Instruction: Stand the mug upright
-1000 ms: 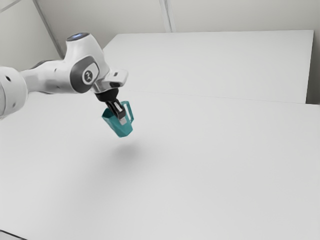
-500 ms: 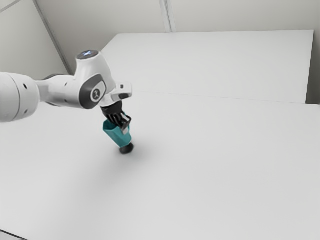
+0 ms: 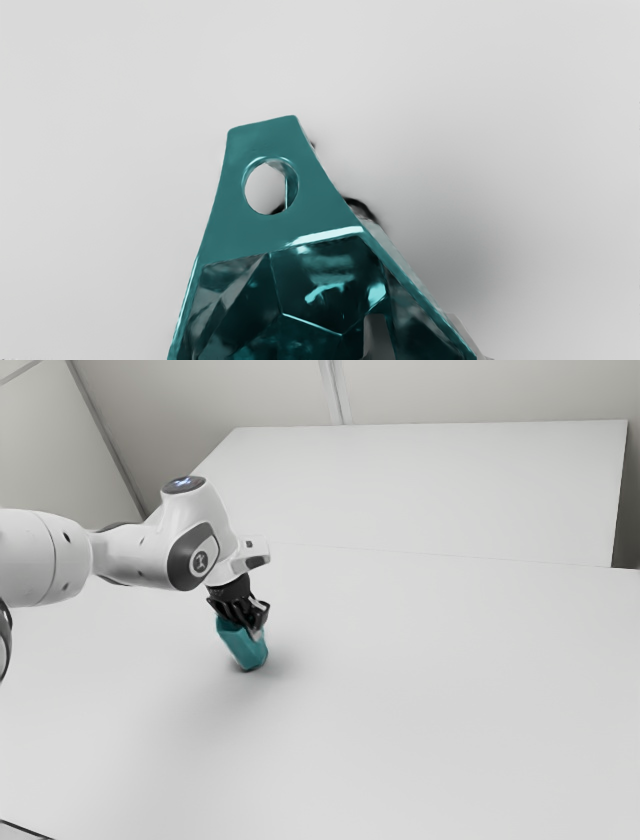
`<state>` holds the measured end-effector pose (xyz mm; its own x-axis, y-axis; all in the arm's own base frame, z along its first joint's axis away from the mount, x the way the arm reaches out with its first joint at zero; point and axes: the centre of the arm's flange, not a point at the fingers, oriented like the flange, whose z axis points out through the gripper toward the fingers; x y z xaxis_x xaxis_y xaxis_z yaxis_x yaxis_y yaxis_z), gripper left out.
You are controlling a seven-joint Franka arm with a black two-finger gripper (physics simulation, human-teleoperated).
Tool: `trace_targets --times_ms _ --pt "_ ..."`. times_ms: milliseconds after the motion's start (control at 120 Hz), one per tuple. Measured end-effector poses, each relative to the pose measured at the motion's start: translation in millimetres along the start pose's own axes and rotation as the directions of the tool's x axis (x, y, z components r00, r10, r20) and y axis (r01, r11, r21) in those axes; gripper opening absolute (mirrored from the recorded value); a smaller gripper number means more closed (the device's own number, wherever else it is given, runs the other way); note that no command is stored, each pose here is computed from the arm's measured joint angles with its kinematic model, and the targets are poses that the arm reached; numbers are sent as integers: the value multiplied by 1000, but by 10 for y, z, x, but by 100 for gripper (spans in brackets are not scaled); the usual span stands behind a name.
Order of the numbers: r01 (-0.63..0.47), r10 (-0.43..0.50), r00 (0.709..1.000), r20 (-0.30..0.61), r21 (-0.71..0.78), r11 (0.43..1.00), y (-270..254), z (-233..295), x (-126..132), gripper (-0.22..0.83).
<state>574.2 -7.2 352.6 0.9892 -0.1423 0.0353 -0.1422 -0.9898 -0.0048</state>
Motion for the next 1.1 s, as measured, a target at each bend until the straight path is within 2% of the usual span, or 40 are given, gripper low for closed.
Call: trace_targets --times_ms 192,375,650,858,1100 --pt "15 -15 1000 -11 -5 1000 28 -65 6 33" --pt "3 -4 998 -55 -6 1000 159 -498 -22 49" --pt "6 -8 997 -72 -26 1000 197 -1313 132 58" --pt "28 -30 996 -84 -27 999 -109 -1926 351 60" --pt "4 -5 998 -56 -24 1000 -150 -2277 365 61"
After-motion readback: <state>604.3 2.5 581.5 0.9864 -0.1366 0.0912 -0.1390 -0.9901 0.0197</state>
